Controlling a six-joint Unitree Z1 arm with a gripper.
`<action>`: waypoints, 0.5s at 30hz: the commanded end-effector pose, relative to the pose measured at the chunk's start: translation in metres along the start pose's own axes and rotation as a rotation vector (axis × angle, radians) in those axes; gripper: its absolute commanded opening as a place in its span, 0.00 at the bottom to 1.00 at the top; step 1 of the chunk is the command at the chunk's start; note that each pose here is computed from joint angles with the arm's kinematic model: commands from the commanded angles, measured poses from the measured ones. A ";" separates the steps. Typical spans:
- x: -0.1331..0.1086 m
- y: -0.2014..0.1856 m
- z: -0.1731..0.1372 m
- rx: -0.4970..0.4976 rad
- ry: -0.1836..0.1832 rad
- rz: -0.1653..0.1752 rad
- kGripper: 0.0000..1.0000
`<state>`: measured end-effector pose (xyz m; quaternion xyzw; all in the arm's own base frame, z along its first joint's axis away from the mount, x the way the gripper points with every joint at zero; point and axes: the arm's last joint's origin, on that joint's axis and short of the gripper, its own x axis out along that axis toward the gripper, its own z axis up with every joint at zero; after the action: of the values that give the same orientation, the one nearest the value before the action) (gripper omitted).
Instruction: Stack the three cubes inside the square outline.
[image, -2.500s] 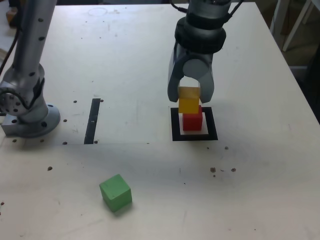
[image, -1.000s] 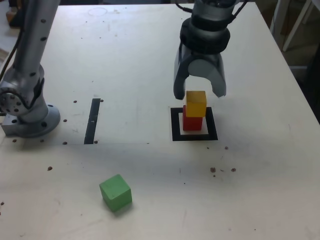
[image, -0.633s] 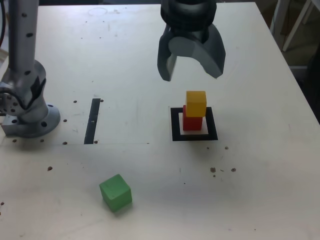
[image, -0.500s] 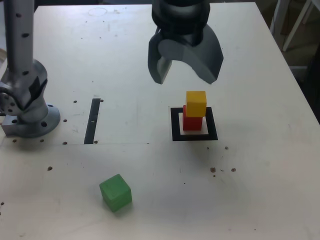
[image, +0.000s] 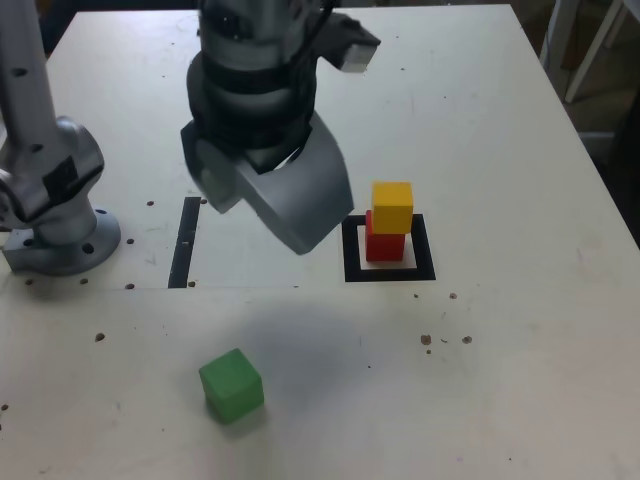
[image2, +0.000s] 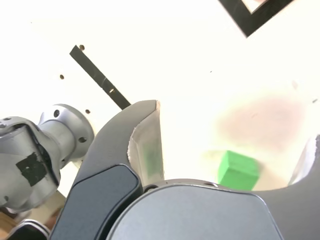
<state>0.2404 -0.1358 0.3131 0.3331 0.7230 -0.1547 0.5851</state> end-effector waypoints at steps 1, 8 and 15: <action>0.000 -0.010 0.000 0.035 -0.005 -0.004 0.99; 0.008 -0.041 0.009 0.112 -0.011 -0.023 0.99; 0.030 -0.064 0.023 0.141 -0.017 -0.034 0.98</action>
<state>0.2120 -0.1855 0.2704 0.3598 0.7109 -0.2173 0.5639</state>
